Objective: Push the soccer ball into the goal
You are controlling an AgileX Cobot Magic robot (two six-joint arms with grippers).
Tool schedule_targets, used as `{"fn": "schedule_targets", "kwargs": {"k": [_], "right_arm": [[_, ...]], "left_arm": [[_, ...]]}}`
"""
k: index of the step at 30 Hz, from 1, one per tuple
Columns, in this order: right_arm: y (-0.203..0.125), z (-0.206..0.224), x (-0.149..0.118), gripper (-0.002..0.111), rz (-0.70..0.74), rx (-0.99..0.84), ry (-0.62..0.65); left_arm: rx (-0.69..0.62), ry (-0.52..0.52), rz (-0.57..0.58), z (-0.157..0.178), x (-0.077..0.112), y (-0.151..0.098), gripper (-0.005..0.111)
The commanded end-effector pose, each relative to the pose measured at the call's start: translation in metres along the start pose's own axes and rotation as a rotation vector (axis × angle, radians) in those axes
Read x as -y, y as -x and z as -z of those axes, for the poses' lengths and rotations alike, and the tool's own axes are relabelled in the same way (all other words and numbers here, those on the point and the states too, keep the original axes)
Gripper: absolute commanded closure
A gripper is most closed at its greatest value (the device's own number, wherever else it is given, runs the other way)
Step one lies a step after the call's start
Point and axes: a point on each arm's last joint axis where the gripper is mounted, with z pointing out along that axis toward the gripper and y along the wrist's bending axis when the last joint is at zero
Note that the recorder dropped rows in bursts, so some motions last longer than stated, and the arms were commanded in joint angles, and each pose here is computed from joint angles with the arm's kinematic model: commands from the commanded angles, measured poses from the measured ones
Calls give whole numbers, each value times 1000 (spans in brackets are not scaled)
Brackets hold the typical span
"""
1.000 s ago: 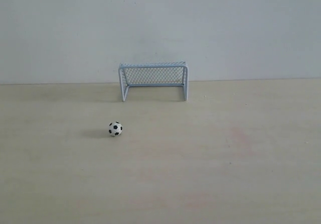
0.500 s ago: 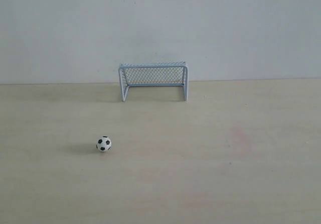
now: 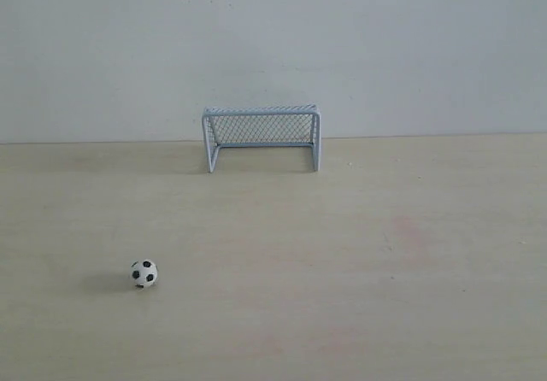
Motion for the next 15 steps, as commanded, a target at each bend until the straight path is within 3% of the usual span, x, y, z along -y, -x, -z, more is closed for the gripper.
{"fn": "schedule_targets", "kwargs": {"k": [1,9,15], "right_arm": [[1,0,0,108,4,10,3],[1,0,0,108,4,10,3],[1,0,0,108,4,10,3]], "left_arm": [[-34,-42,-28,0,4,-4,102],[-65,-49,180,0,5,-6,102],[-129,-56,232,1,6,-12,102]]}}
